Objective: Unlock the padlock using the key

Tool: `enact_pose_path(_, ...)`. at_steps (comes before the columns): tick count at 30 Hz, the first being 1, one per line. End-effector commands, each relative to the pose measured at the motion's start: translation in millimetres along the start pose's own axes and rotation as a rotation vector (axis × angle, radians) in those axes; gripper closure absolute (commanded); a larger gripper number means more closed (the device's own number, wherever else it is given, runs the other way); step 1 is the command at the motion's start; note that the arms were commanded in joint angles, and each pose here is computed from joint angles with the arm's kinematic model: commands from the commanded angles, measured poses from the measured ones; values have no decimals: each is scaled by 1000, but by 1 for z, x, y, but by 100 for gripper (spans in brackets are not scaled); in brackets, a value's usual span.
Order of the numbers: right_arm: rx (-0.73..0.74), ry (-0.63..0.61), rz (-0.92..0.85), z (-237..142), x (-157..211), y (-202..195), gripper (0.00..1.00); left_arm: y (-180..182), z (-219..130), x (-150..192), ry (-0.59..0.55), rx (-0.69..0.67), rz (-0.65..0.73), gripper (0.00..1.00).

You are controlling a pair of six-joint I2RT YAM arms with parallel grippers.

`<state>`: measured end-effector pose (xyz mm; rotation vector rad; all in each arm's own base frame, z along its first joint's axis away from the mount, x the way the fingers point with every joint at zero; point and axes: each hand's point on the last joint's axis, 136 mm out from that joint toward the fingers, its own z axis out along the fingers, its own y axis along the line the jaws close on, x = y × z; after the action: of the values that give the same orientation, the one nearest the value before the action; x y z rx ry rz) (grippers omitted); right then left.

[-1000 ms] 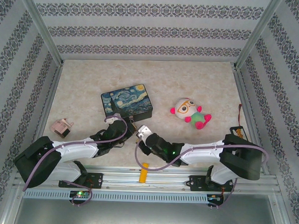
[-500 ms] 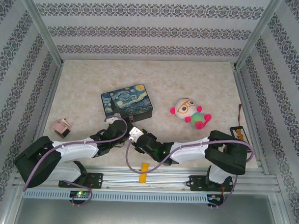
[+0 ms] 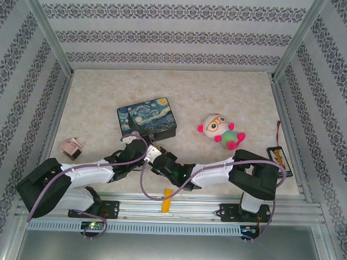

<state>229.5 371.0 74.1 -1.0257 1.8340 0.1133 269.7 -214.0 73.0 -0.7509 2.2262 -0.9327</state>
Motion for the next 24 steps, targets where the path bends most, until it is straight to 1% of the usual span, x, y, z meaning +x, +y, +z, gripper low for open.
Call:
enact_pose_path(1, 40, 68, 8, 13, 23, -12, 62, -7, -1, 5, 32, 11, -20, 100)
enact_pose_path(4, 40, 73, 26, 14, 28, -13, 65, -7, -1, 6, 35, 16, -17, 100)
enact_pose_path(9, 30, 68, 72, 16, 32, -16, 81, -10, -1, 6, 39, 27, -13, 100)
enact_pose_path(13, 5, 52, 135, 18, 31, -20, 87, -12, -1, 7, 45, 36, -9, 100)
enact_pose_path(15, -16, 38, 179, 18, 30, -22, 94, -13, 0, 8, 49, 39, -7, 100)
enact_pose_path(17, -42, 23, 227, 18, 27, -23, 98, -14, 0, 8, 52, 43, -3, 100)
enact_pose_path(20, -98, 14, 313, 18, 25, -25, 100, -16, 1, 10, 61, 50, -1, 100)
enact_pose_path(24, -157, 19, 428, 18, 22, -30, 100, -17, 2, 13, 74, 58, 2, 100)
